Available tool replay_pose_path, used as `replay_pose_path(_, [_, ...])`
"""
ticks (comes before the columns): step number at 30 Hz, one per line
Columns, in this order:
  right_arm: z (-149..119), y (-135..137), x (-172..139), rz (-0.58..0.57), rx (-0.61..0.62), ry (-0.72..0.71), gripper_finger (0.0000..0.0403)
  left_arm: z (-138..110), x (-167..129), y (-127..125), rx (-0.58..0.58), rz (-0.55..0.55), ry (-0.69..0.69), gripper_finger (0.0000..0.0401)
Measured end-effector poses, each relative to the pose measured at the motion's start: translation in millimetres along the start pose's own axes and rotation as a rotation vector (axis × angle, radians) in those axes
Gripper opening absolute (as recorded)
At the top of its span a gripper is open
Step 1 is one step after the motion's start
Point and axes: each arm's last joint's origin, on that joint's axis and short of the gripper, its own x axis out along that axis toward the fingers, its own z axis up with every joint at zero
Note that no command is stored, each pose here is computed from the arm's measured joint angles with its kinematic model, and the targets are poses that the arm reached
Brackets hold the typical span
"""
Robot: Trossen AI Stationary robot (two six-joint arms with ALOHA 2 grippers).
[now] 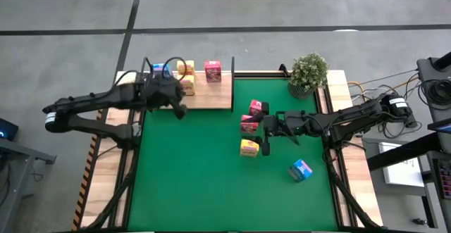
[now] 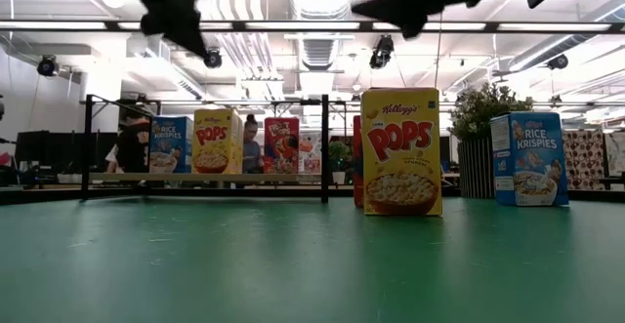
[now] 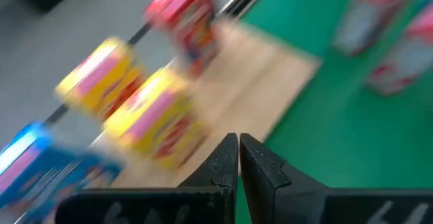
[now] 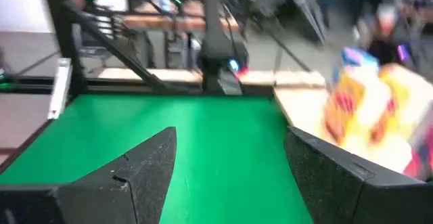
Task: Stack cereal on shelf
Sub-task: Put the top red cereal box aligned with the red cereal box on the shelf
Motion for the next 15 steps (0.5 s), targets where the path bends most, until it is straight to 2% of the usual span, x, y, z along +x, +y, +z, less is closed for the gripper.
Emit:
replay_pose_path(5, [4.7,-10.0,-0.7,-0.193,0.130,0.245,0.0263,1.2,-23.9,-35.3,0.065,-0.149,-0.149,0.0000])
replay_pose_path(9, [18.1,-28.4,-1.7,-0.333,0.203,0.467,0.0263,-5.2,-39.3,-56.0,0.124,-0.154,-0.216,0.0000])
replay_pose_path(13, [23.1,-55.3,-4.9,-0.385,0.235,0.703,0.0263,-14.1,-52.0,-73.6,0.170,-0.162,-0.256,0.0000])
replay_pose_path(15, [20.2,-68.3,-6.0,-0.369,0.188,0.813,0.0263,-18.2,-57.1,-80.5,0.183,-0.162,-0.272,0.0000])
